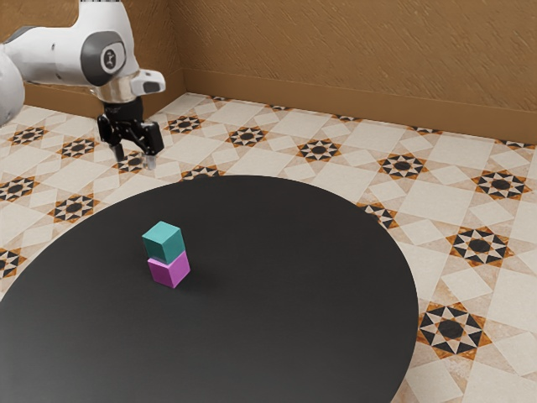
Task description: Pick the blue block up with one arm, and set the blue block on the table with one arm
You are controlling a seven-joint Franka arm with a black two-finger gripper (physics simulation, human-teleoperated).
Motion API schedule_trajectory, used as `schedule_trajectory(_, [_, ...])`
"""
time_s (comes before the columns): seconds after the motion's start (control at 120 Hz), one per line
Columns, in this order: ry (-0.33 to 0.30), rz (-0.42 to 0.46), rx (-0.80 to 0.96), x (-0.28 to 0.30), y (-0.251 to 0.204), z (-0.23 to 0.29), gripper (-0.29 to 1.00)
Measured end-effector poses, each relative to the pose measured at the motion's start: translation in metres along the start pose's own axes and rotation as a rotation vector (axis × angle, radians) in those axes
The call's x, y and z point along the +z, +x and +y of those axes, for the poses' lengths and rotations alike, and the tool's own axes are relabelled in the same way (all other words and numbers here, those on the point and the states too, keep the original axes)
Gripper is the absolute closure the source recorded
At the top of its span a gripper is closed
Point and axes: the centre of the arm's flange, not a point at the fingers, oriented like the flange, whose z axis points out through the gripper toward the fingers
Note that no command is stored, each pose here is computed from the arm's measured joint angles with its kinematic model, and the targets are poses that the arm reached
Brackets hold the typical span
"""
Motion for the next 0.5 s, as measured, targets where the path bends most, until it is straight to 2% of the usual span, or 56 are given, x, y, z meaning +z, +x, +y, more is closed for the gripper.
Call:
schedule_trajectory(0.108, [-0.030,0.031,0.043,0.023,0.012,0.024,0.02])
schedule_trajectory(0.242, [-0.087,0.041,0.046,0.071,-0.020,0.040,0.02])
schedule_trajectory(0.375, [-0.080,0.077,0.068,0.090,-0.035,0.053,0.02])
schedule_trajectory(0.5, [-0.064,0.069,0.081,0.116,-0.042,0.057,0.02])
